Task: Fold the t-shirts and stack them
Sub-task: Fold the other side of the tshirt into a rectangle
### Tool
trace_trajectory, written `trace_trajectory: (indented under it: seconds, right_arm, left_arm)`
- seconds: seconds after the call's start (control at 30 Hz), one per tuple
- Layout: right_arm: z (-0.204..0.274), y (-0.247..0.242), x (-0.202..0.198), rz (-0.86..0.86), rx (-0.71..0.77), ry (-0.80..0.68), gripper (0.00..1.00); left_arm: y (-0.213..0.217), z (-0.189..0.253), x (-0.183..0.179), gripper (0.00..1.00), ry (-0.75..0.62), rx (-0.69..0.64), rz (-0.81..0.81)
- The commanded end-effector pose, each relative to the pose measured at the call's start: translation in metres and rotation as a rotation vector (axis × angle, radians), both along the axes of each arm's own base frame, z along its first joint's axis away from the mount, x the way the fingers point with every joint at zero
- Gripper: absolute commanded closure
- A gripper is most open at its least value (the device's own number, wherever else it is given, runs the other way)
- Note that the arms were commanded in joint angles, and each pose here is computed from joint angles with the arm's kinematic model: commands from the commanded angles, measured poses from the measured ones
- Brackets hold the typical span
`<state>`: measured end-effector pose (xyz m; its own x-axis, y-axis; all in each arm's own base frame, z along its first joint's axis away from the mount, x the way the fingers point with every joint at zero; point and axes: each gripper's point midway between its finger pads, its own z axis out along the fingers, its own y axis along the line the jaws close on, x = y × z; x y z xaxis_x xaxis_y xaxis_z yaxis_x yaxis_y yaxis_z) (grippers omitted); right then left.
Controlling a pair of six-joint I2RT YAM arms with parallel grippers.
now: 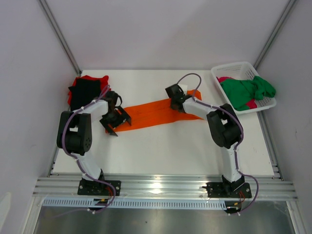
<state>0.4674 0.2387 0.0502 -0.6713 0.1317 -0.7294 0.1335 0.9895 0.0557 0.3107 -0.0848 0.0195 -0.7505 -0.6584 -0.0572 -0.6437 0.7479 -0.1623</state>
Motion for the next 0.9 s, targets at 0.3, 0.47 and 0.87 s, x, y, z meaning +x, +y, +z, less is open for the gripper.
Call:
trace_trajectory:
  seconds: [0.3, 0.47, 0.87]
  right_arm:
    - [0.065, -0.011, -0.031, -0.018, 0.005, -0.133, 0.61]
    - [0.065, -0.020, -0.040, -0.050, -0.021, -0.127, 0.61]
    - [0.006, -0.048, -0.026, -0.135, -0.067, 0.012, 0.62]
  left_arm:
    - [-0.005, 0.011, 0.006, 0.05, -0.060, -0.015, -0.048]
    - [-0.008, 0.009, 0.003, 0.04, -0.050, -0.033, -0.051]
    - [-0.009, 0.008, -0.002, 0.03, -0.040, -0.040, -0.057]
